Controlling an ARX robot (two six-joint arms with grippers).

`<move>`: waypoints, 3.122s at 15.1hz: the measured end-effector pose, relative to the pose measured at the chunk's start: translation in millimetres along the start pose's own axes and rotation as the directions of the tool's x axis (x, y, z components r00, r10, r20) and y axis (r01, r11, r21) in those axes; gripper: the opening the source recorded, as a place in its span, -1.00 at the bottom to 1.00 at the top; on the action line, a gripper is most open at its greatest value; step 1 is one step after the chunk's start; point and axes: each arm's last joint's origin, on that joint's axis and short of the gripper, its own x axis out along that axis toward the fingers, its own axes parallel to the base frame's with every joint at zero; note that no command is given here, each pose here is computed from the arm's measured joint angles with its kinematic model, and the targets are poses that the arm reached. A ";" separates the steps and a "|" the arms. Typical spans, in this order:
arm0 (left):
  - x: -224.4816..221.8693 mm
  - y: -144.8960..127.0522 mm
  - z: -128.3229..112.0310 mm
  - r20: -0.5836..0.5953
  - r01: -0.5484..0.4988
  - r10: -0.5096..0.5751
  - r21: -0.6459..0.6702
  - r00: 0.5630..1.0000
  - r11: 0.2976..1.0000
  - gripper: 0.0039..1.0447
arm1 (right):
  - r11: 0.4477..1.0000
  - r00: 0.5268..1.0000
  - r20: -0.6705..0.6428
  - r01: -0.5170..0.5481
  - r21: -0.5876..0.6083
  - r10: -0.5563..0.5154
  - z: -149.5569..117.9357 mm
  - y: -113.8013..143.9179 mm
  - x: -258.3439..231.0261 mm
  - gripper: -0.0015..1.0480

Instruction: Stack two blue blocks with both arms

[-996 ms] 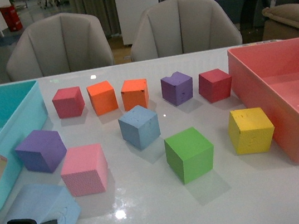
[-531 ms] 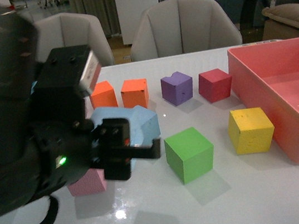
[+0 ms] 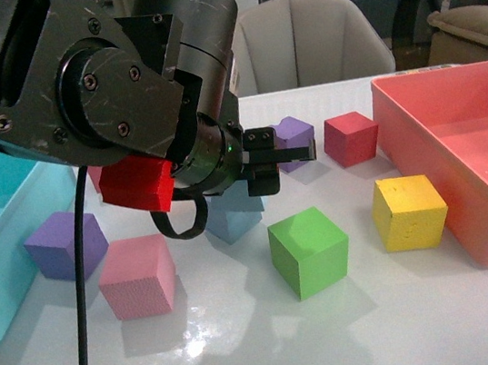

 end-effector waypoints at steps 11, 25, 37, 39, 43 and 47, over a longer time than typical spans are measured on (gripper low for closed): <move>29.3 13.2 10.1 -0.003 -0.070 0.070 -0.061 0.998 0.996 -0.26 | 1.000 1.000 0.000 0.000 0.000 0.000 0.0 0.0 0.0 0.88; -69.5 -14.8 50.1 0.379 0.100 -0.092 -0.003 0.921 0.995 0.88 | 1.000 1.000 0.000 0.000 0.000 0.000 0.0 0.0 0.0 0.88; -196.0 100.7 -77.5 0.624 -0.177 0.210 -0.115 0.753 0.977 -0.45 | 1.000 1.000 0.000 0.000 0.000 0.000 0.0 0.0 0.0 0.88; -200.6 118.2 -97.2 0.607 -0.179 0.209 -0.110 0.767 0.978 -0.87 | 1.000 1.000 0.000 0.000 0.000 0.000 0.0 0.0 0.0 0.88; -221.4 132.5 -121.0 0.614 -0.178 0.207 -0.110 0.761 0.978 -0.97 | 1.000 1.000 0.000 0.000 0.000 0.000 0.0 0.0 0.0 0.88; -230.2 138.6 -141.1 0.626 -0.176 0.206 -0.111 0.752 0.978 -0.97 | 1.000 1.000 0.000 0.000 0.000 0.000 0.0 0.0 0.0 0.88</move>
